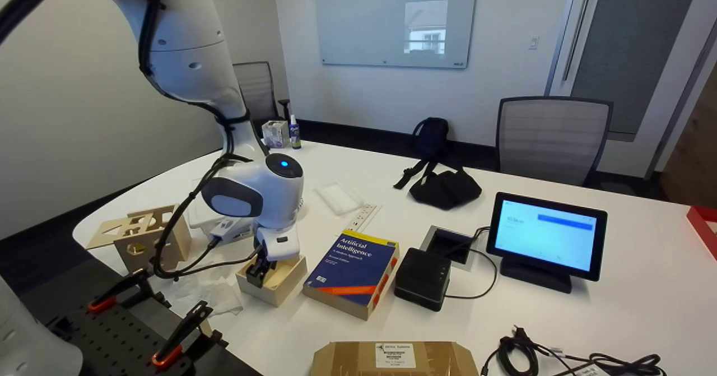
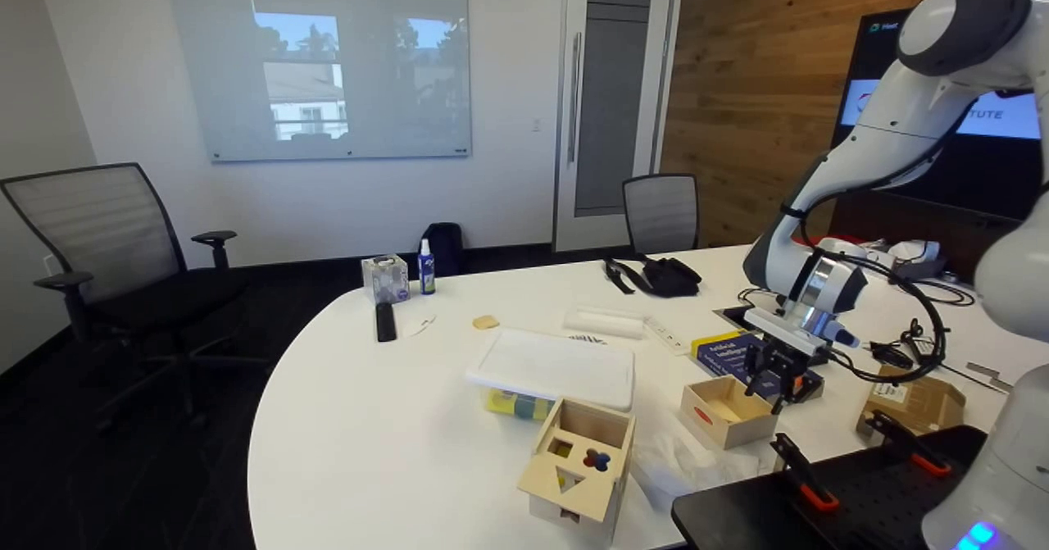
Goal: Move the wooden box on the right forwards.
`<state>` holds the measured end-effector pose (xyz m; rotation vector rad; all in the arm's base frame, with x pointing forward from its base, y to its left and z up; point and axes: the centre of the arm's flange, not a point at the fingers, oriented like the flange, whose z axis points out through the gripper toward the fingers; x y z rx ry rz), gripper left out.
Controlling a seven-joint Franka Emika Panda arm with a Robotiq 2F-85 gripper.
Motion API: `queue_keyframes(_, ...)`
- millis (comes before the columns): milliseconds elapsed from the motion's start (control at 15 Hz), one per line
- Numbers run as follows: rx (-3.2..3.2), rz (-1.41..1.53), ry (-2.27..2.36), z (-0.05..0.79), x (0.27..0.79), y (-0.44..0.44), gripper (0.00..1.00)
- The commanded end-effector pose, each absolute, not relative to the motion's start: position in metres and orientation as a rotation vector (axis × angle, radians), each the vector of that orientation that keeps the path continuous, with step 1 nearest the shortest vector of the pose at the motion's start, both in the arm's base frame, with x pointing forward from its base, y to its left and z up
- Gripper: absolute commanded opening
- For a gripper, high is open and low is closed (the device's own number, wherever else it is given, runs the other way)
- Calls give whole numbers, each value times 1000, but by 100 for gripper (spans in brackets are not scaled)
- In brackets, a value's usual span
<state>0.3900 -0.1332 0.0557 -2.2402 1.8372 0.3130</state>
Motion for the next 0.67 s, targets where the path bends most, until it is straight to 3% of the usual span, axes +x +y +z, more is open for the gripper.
queue_keyframes(0, -2313, 270, 1730, 85, 404, -133, 92)
queue_keyframes(133, -2392, 231, 1661, 106, 413, -129, 100)
queue_keyframes(600, -2656, 185, 1430, 202, 447, -94, 100)
